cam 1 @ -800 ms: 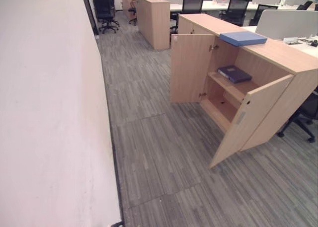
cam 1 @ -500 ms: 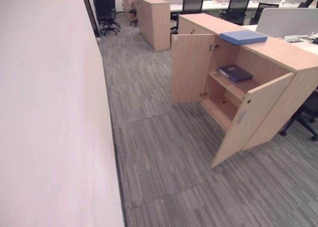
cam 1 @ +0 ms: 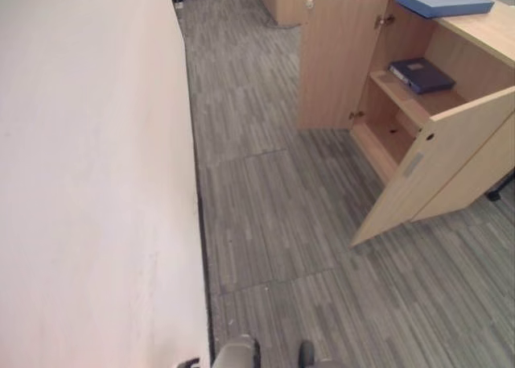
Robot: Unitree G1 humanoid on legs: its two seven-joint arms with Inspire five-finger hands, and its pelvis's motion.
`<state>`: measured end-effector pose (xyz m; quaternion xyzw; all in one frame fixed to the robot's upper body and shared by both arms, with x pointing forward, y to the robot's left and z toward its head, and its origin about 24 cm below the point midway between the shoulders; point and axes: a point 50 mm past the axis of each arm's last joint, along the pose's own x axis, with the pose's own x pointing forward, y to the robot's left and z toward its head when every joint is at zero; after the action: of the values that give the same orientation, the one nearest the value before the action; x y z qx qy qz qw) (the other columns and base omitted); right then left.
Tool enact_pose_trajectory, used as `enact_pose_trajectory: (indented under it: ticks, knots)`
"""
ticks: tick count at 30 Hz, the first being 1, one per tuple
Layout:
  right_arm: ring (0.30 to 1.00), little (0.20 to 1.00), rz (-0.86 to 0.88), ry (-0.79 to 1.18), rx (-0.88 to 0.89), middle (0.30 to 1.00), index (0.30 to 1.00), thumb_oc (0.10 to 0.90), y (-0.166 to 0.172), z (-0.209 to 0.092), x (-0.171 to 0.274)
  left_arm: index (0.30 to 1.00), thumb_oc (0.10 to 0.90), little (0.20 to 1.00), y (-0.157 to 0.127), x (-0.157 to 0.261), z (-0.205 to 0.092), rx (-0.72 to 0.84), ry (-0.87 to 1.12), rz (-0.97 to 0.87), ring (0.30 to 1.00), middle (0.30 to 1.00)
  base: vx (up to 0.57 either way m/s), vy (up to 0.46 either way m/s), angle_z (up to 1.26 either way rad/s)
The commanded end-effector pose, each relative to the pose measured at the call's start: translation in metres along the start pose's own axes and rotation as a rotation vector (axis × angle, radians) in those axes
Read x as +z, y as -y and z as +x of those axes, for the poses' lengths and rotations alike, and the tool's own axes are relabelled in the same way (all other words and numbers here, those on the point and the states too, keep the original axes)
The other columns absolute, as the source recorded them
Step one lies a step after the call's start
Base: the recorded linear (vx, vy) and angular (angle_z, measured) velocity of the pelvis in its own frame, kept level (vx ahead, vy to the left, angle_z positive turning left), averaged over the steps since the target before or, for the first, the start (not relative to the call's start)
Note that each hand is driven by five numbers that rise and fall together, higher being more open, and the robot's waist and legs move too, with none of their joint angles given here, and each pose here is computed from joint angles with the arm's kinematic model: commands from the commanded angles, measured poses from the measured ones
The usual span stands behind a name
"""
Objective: Put the empty folder in the office cabinet
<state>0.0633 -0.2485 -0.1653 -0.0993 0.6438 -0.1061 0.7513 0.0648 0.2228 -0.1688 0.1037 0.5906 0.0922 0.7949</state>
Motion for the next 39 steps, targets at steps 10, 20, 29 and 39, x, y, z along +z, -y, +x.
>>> enact_pose_trajectory:
  ticks: [10,20,29,39]
  knots:
    - [0.900,0.900,-0.022,-0.075,-0.029,0.900,0.900,0.800,0.018,-0.001,-0.032,0.900,0.800,0.900,0.017,-0.040,-0.010,-0.028,-0.096,0.018,0.900,0.900,0.26,0.079,-0.16]
    - [0.900,0.900,-0.041,0.180,-0.042,0.900,0.900,0.800,0.020,-0.003,0.052,0.900,0.800,0.900,-0.027,-0.020,-0.004,0.110,-0.016,0.013,0.900,0.900,0.27,0.234,-0.45]
    - [0.900,0.900,-0.097,0.306,0.034,0.900,0.900,0.800,-0.002,-0.010,0.061,0.900,0.800,0.900,-0.032,-0.016,-0.004,0.171,-0.005,0.013,0.900,0.900,0.22,-0.120,0.30]
    - [0.900,0.900,-0.074,0.162,0.035,0.900,0.900,0.800,0.005,-0.003,0.021,0.900,0.800,0.900,-0.031,-0.008,-0.003,0.171,0.023,-0.008,0.900,0.900,0.24,-0.192,0.46]
